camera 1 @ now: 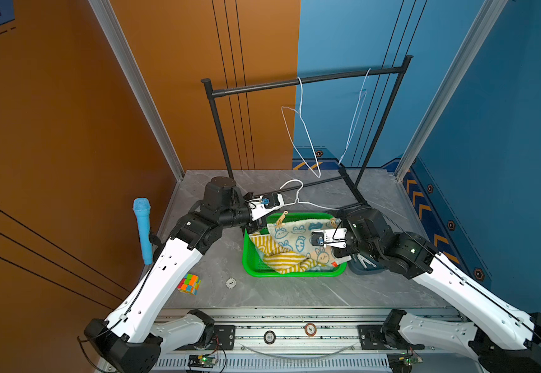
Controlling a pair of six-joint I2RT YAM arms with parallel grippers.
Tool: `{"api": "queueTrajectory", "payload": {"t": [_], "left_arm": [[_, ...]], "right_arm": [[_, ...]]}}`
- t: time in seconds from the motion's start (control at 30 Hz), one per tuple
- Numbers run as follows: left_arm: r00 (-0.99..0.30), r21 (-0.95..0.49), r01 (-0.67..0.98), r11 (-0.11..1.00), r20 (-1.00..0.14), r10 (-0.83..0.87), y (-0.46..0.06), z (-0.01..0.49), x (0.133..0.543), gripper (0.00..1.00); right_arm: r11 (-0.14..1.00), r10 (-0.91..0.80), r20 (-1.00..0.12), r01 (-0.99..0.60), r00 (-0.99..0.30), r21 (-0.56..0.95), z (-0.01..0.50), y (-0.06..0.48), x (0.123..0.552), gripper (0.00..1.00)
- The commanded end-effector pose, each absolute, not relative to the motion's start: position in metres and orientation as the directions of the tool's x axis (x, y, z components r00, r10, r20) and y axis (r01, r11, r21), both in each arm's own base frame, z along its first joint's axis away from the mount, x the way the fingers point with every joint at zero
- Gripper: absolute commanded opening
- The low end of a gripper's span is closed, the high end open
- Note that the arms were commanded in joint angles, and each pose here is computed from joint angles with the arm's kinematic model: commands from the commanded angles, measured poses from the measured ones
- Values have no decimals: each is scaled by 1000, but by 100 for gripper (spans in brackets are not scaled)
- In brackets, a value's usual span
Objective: Remove the clothespins securing towels to the hanger
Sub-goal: Remove the clothespin from the hanger.
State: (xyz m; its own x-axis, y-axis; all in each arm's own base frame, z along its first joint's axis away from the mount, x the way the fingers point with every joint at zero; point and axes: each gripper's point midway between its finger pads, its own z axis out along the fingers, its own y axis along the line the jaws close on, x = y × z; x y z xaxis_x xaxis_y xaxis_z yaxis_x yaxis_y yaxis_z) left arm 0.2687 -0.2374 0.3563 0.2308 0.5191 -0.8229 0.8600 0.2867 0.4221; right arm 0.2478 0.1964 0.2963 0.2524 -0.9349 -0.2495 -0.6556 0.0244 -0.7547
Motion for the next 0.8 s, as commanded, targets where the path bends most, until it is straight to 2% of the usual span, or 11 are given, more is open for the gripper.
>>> {"api": "queueTrajectory", "payload": {"t": [0.0,0.2,0.37,0.57,0.77], "left_arm": [[268,440,858,266,-824,499,-239,366,259,0],[267,440,858,266,-823,501,-239,365,259,0],[265,438,859,265,-823,502,-239,364,260,0],[267,439,859,265,-824,500,-239,365,259,0],[266,438,859,265,-825,499,-239,365,259,0]], "right_arm": [[-40,-955,-169,-671,243,-740,292,181,245,78],[-42,-952,-180,-688,247,-725,288,180,244,72],[-60,-955,-160,-694,248,-718,283,180,249,72],[-50,-941,-198,-695,273,-717,285,188,251,72],[-61,-939,-194,-689,286,-722,286,191,251,60]]}}
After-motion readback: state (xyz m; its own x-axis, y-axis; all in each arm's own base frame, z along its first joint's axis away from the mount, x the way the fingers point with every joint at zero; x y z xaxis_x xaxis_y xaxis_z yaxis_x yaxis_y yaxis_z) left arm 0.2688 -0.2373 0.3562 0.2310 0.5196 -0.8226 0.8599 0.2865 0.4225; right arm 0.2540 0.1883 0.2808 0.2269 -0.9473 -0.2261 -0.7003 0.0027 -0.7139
